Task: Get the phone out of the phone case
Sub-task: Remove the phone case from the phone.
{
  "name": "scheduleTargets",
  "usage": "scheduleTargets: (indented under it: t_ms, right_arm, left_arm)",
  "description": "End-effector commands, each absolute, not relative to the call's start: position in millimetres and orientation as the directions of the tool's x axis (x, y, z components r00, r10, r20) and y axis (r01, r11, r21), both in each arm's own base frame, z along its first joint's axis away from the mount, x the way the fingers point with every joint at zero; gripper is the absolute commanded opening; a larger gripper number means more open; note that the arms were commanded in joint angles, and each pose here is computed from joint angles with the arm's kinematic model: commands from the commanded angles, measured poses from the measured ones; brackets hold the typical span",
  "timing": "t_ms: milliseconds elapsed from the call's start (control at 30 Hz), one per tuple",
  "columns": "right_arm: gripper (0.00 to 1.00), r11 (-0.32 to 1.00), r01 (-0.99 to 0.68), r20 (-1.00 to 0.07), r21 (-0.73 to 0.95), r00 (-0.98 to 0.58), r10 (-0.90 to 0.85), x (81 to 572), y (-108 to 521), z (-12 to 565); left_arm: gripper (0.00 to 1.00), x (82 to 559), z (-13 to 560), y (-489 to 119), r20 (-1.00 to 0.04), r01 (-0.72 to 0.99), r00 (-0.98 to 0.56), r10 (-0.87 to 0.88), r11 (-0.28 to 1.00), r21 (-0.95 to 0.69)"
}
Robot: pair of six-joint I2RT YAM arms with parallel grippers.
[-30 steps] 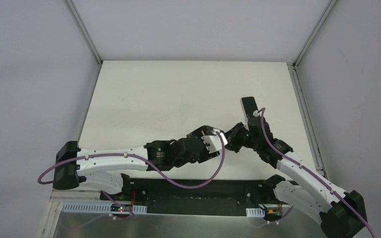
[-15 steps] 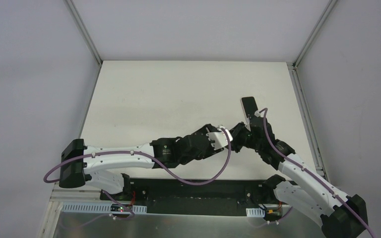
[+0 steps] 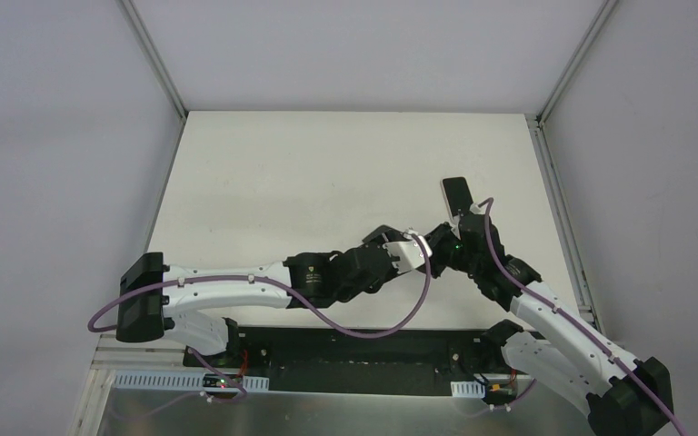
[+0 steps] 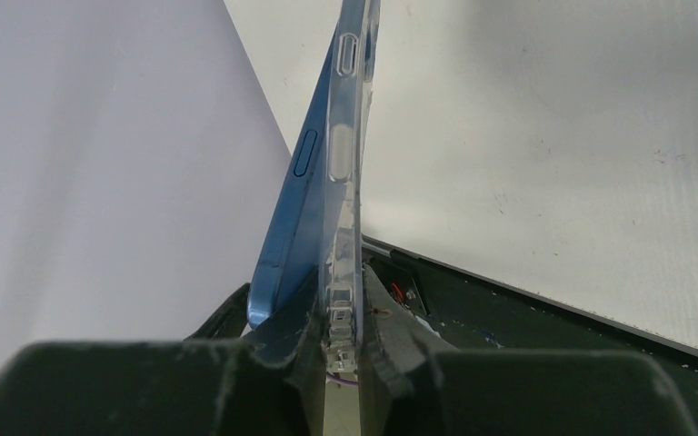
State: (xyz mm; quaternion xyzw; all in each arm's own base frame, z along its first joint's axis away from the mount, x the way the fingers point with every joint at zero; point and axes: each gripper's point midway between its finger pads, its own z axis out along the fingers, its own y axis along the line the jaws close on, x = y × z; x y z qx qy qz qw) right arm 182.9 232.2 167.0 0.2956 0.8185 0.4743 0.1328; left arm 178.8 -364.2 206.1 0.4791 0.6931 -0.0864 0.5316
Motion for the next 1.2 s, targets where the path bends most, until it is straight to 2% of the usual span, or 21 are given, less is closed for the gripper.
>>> scheduleTargets:
  t_ms: [0,267,633,833,1033,1167]
  right_arm:
    - [0.0,0.31,0.295,0.07,0.904,-0.816,0.574,180,241,196]
    - [0.0,0.308,0.29,0.067,0.906,-0.818,0.572,180,241,197]
    - [0.0,0.305,0.276,0.064,0.911,-0.826,0.559,176,244,204]
    - [0.0,0.309,0.271,0.057,0.911,-0.828,0.558,176,245,205]
    - [0.0,0.311,0.264,0.052,0.913,-0.831,0.554,176,245,208]
    - [0.0,0.307,0.26,0.051,0.915,-0.832,0.553,175,245,210]
  left_arm:
    - [0.38,193,231,-363,-0.848,0.697,0.019,0.53,0.601,0.392]
    - [0.46,192,233,-363,-0.859,0.705,0.009,0.512,0.606,0.369]
    - [0.36,197,226,-367,-0.845,0.693,0.003,0.534,0.608,0.387]
    - [0.27,201,226,-364,-0.843,0.678,-0.002,0.537,0.621,0.394]
    - [0.26,203,223,-363,-0.835,0.671,-0.002,0.55,0.62,0.406]
    - [0.29,203,220,-364,-0.833,0.674,-0.006,0.554,0.618,0.406]
